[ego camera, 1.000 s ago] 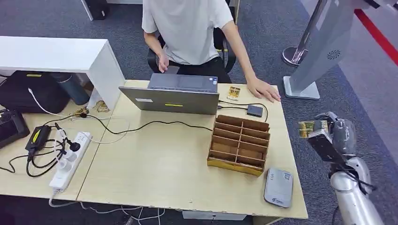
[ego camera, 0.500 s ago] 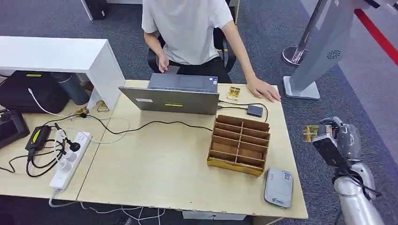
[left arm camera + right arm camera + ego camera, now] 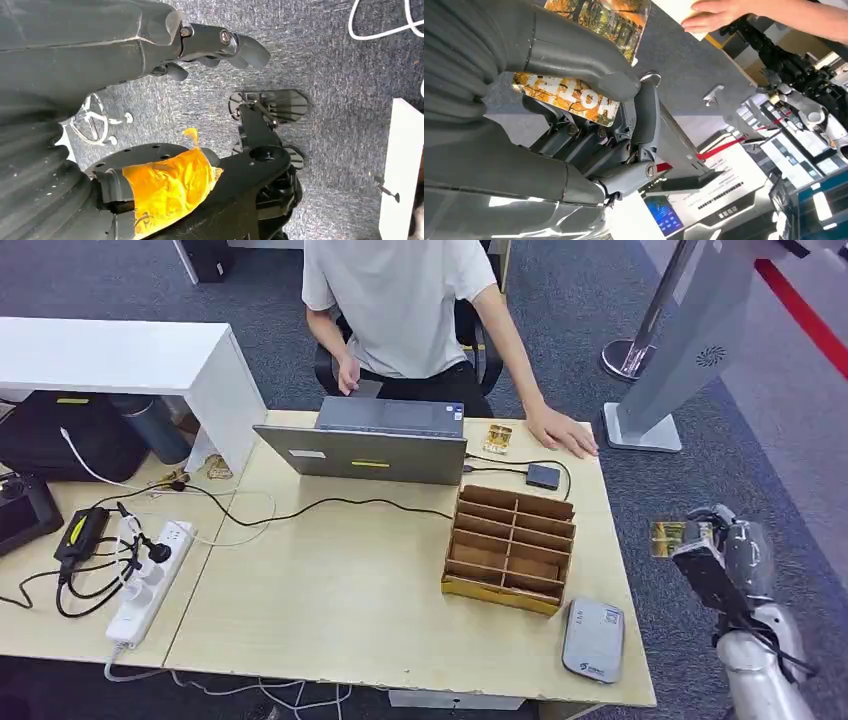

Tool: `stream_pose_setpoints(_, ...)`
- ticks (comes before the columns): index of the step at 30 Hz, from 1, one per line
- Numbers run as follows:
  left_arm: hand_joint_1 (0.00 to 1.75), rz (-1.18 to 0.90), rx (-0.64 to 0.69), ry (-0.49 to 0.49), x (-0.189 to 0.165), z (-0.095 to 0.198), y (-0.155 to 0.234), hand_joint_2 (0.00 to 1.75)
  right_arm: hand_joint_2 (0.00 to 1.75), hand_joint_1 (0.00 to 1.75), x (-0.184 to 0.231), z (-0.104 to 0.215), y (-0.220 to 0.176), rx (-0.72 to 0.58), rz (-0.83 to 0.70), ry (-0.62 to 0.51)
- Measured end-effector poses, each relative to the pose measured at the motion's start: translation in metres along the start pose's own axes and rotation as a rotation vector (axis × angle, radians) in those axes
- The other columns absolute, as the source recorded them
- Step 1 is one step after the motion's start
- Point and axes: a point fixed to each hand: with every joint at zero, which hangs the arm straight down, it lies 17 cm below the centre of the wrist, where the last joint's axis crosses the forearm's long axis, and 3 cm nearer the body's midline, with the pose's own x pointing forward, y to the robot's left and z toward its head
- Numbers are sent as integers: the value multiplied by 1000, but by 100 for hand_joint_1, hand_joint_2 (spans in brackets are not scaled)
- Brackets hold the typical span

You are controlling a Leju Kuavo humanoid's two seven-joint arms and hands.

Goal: Pass the card to the sensor for recognition and then transmit it.

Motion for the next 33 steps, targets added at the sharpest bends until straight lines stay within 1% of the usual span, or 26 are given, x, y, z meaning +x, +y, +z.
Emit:
stream_pose_setpoints(17, 0, 13, 3, -1, -4, 1, 3, 175, 175, 175, -35, 52, 32, 65, -22, 127)
stream_pose_setpoints(29, 0, 24, 5, 1, -8, 1, 5, 175, 175, 175, -40, 76, 48, 114, -29, 163)
stream_pose_setpoints(33, 0, 24, 7, 0, -8, 1, 6, 175, 175, 175, -40, 80, 49, 119, -33, 168)
